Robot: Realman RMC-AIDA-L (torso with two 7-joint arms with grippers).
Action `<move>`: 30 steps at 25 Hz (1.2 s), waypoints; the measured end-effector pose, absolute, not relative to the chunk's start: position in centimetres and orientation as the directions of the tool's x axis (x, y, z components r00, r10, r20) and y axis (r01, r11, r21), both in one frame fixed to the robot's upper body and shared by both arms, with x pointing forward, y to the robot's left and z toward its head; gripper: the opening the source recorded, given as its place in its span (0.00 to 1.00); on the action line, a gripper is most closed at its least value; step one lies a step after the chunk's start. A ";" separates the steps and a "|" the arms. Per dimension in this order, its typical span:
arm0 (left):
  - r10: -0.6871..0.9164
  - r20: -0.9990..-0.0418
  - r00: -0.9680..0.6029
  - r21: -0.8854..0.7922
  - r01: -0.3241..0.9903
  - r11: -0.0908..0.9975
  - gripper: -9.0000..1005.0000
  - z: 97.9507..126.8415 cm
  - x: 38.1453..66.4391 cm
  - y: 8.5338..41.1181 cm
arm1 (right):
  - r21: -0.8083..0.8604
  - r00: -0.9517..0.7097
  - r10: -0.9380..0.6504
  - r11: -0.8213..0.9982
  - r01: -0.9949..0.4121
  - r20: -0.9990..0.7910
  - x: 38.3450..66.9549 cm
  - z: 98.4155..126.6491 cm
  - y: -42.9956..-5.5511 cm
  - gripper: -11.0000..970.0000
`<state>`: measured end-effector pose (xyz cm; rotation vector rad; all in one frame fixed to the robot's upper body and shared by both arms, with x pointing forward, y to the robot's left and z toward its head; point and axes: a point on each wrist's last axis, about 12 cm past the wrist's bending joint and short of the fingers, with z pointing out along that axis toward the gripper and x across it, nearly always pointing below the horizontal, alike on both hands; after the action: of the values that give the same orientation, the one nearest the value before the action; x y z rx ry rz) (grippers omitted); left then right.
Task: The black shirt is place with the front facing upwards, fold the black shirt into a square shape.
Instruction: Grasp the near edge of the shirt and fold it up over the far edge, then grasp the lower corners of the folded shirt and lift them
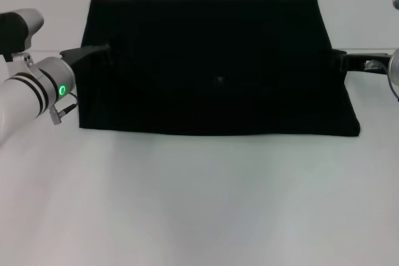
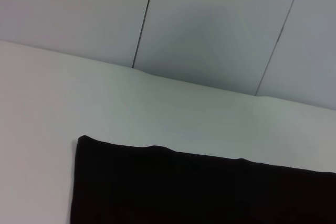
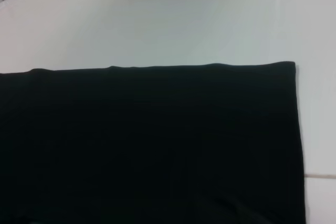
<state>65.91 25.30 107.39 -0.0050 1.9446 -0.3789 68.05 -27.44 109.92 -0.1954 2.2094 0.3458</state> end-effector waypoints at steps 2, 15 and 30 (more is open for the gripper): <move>-0.174 -0.900 -0.399 -0.261 0.174 0.949 0.13 107.4 65.9 25.3 | 0.181 -0.615 -0.019 0.948 -0.262 -0.789 67.9 109.7 -27.2 0.06; -0.125 -0.927 -0.353 -0.207 0.206 0.956 0.27 108.8 66.8 26.0 | 0.145 -0.614 -0.094 0.933 -0.329 -0.784 68.0 110.1 -26.4 0.23; -0.209 -0.937 -0.280 -0.290 0.290 0.912 0.65 111.4 66.7 27.1 | 0.157 -0.614 -0.078 0.934 -0.320 -0.785 68.4 112.6 -27.8 0.54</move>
<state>66.69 27.07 111.36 0.0610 1.7907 -0.4831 68.39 -27.79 112.62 -0.2804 2.2183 0.3562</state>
